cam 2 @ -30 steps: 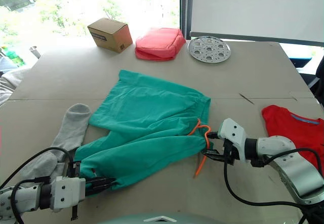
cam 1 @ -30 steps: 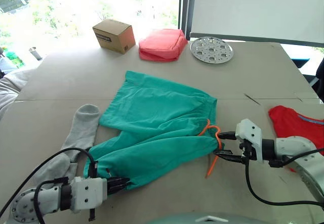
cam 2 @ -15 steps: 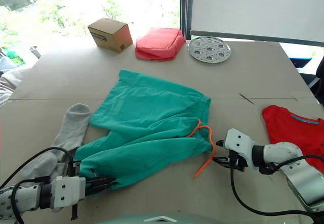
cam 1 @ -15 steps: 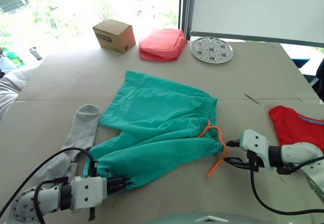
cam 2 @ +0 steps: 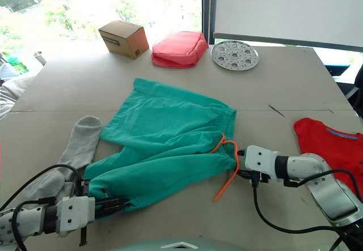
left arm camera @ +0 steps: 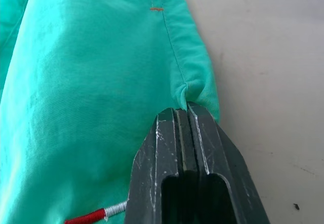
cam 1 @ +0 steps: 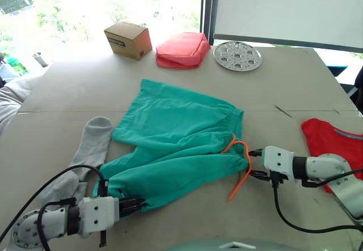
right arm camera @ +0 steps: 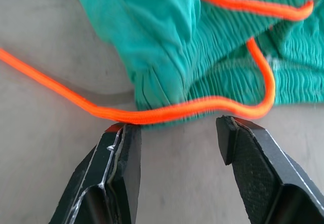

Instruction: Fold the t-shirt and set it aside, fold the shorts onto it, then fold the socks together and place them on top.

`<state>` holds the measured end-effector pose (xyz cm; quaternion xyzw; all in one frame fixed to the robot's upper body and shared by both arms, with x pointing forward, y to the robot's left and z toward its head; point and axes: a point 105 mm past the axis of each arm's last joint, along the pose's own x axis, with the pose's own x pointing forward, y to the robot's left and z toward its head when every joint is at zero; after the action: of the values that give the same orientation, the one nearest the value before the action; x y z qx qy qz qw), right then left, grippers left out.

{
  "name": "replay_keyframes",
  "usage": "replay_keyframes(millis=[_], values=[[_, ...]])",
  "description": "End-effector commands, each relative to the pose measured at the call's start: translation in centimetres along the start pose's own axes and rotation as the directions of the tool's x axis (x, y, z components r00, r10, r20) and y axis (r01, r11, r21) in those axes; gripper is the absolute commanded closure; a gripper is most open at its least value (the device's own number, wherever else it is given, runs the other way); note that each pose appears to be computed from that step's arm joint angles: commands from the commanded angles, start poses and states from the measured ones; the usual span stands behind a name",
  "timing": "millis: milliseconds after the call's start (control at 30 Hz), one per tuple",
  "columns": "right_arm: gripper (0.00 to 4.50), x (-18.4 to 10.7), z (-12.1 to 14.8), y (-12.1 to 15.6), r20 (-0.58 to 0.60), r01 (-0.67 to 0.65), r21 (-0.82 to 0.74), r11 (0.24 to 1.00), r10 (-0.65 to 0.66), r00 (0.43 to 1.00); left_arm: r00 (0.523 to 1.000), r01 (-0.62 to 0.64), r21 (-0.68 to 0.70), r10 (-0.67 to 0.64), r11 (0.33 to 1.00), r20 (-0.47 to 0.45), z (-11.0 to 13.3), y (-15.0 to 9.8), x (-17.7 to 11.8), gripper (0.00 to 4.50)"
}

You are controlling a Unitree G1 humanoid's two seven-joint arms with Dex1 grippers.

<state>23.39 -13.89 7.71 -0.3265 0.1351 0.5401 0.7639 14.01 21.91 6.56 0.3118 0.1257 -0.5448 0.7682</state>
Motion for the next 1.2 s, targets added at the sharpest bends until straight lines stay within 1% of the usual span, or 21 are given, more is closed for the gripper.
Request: replay_keyframes(millis=[33,167,400,433,467,500,533,567,633,733,767,833,900,967,1000,1033,1067,1100,1133,1167,1200], values=[[1.95,-0.3,2.3,-0.1,0.067,-0.001,-0.032,1.000,0.003,0.998,1.000,-0.008,0.011,0.007,1.000,0.013,0.4,0.1,-0.1,4.50],[1.95,-0.3,2.7,0.1,0.068,-0.012,-0.018,1.000,0.014,0.998,1.000,-0.007,0.007,0.006,1.000,0.014,0.3,-0.1,-0.1,4.50],[1.95,0.6,1.4,0.4,0.022,-0.020,0.003,1.000,0.020,1.000,1.000,-0.005,0.005,0.005,1.000,0.017,0.4,-0.2,-0.1,4.50],[2.33,0.7,1.3,0.4,0.023,-0.022,0.004,1.000,0.022,0.999,1.000,-0.005,0.004,0.005,1.000,0.018,0.4,-0.2,-0.1,4.50],[2.45,0.8,1.4,0.4,0.028,-0.024,0.007,1.000,0.024,0.999,1.000,-0.005,0.003,0.005,1.000,0.018,0.4,-0.2,-0.1,4.50],[2.75,1.0,1.5,0.4,0.034,-0.024,0.011,1.000,0.023,0.999,1.000,-0.005,0.002,0.005,1.000,0.018,0.5,-0.2,-0.1,4.50],[3.12,1.1,1.5,0.4,0.037,-0.023,0.015,1.000,0.023,0.999,1.000,-0.005,0.000,0.005,1.000,0.019,0.5,-0.2,-0.1,4.50],[3.73,1.1,1.6,0.3,0.039,-0.023,0.016,1.000,0.022,0.999,1.000,-0.006,-0.001,0.006,1.000,0.019,0.5,-0.1,-0.1,4.50],[4.43,1.2,1.7,0.3,0.044,-0.024,0.013,1.000,0.023,0.999,1.000,-0.006,-0.002,0.006,1.000,0.020,0.5,-0.1,-0.1,4.50],[4.43,0.4,2.1,0.3,0.054,-0.046,0.032,0.998,0.044,0.998,0.999,-0.005,-0.077,0.008,0.997,0.040,0.7,0.0,-0.5,4.50],[4.43,-0.5,2.0,0.4,0.041,-0.068,0.042,0.997,0.066,0.997,0.997,-0.010,-0.187,0.025,0.982,0.078,1.2,0.3,-0.9,4.50],[4.43,-2.1,2.0,0.6,0.013,-0.106,0.052,0.993,0.106,0.994,0.989,0.018,-0.364,0.038,0.931,0.145,2.4,0.7,-1.6,4.50],[4.43,-4.0,2.3,0.5,-0.001,-0.141,0.092,0.986,0.142,0.990,0.979,0.152,-0.493,-0.062,0.857,0.194,3.6,0.0,-3.0,4.50],[4.43,-6.3,3.3,0.8,-0.009,-0.206,0.133,0.969,0.209,0.978,0.943,0.318,-0.624,-0.172,0.713,0.284,5.5,-0.6,-5.4,4.50],[4.43,-7.3,3.8,1.2,-0.017,-0.242,0.156,0.958,0.247,0.969,0.910,0.410,-0.671,-0.232,0.618,0.343,6.8,-0.9,-6.7,4.50],[4.43,-8.3,4.5,1.1,-0.017,-0.258,0.168,0.951,0.265,0.964,0.887,0.460,-0.699,-0.247,0.548,0.390,7.9,-0.4,-7.9,4.50],[4.43,-8.9,5.0,0.9,-0.013,-0.259,0.176,0.950,0.266,0.964,0.879,0.476,-0.710,-0.241,0.520,0.412,8.5,0.4,-8.5,4.50],[4.43,-9.2,5.5,0.5,-0.007,-0.252,0.185,0.950,0.258,0.966,0.880,0.470,-0.709,-0.217,0.525,0.422,9.0,1.7,-8.8,4.50],[4.43,-9.3,5.8,-0.3,-0.007,-0.223,0.167,0.960,0.227,0.974,0.893,0.434,-0.703,-0.169,0.563,0.416,9.0,3.4,-8.6,4.50],[4.43,-9.0,5.8,-1.9,-0.010,-0.146,0.152,0.977,0.150,0.989,0.910,0.372,-0.679,-0.107,0.632,0.400,8.9,5.5,-8.1,4.50],[4.43,-8.8,5.8,-3.4,-0.011,-0.081,0.143,0.986,0.084,0.996,0.917,0.324,-0.657,-0.056,0.681,0.394,8.9,7.3,-7.7,4.50]])
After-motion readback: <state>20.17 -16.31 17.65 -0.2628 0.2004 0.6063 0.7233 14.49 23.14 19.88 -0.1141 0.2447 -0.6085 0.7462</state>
